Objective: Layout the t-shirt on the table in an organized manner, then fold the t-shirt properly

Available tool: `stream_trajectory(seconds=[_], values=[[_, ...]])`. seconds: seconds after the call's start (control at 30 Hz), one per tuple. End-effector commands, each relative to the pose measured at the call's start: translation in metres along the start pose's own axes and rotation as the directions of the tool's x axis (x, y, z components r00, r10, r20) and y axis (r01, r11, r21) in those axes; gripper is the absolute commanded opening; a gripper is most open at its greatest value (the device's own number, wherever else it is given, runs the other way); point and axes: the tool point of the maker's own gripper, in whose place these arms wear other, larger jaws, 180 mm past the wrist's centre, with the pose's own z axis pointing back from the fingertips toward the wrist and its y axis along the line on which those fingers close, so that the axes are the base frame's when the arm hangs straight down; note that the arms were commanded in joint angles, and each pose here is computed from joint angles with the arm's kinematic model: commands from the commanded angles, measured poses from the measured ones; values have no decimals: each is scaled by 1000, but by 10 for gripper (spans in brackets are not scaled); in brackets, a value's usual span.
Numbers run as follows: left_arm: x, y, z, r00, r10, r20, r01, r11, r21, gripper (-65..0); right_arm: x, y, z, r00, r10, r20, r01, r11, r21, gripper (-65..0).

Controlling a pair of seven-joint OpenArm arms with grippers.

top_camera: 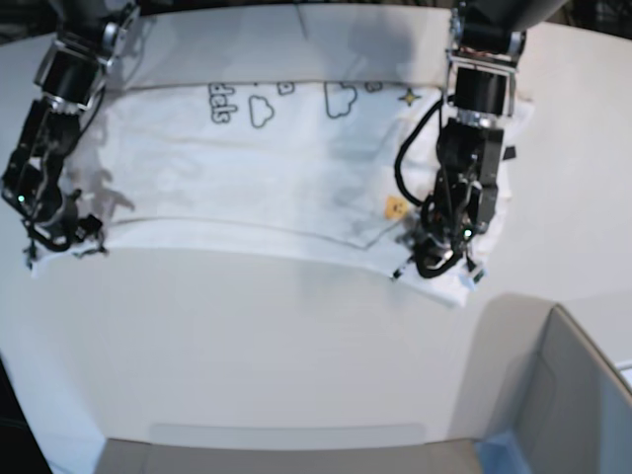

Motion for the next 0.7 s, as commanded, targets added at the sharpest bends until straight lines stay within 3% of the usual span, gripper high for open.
stream_trajectory(seconds=[0.0, 0.33, 0.53, 0.67], values=[[10, -9, 5, 1000, 4, 18, -3, 1000, -24, -622, 19, 0, 5, 999, 4, 43, -4, 1000, 4, -445], [11, -9, 5, 1000, 3, 22, -3, 1000, -23, -622, 22, -2, -7, 999, -24, 49, 24, 1000, 1, -456], [11, -9, 5, 1000, 3, 22, -3, 1000, -23, -622, 24, 7, -14, 1000, -5, 29, 4, 1000, 10, -650], [12, -10, 5, 1000, 3, 24, -2, 1000, -25, -623, 27, 11, -14, 1000, 0, 30, 0, 1000, 16, -650]])
